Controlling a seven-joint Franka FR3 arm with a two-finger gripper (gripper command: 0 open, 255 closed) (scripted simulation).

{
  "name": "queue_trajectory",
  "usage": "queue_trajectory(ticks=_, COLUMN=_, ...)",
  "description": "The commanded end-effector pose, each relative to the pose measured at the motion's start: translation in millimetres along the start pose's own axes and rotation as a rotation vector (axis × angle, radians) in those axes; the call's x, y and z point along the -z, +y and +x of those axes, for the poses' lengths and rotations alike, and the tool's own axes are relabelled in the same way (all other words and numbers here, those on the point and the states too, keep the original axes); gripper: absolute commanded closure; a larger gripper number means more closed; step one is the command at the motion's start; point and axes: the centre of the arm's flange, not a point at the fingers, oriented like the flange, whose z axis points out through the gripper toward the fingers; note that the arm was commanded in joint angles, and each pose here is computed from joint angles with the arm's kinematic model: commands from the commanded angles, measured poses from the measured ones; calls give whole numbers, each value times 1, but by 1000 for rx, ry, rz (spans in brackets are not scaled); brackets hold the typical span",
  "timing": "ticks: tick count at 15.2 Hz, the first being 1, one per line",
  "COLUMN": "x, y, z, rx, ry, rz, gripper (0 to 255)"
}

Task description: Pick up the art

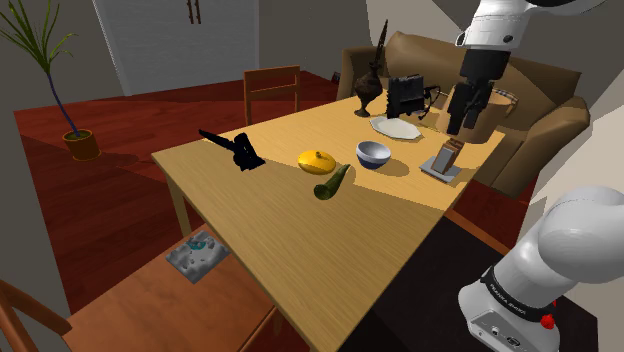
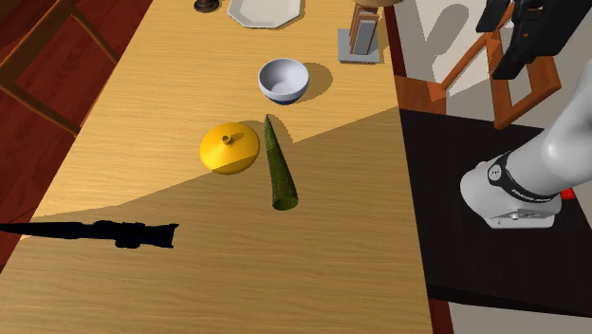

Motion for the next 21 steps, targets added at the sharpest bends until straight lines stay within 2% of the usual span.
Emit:
queue_trajectory(ticks=1, x=0, y=0, z=0, rx=0, ry=0, rz=0, gripper=0)
queue_trajectory(ticks=11, x=-80, y=-26, z=92, rx=-306, ry=50, rz=33, gripper=0)
queue_trajectory(ticks=21, x=-156, y=-25, z=191, rx=-612, ry=101, rz=67, gripper=0)
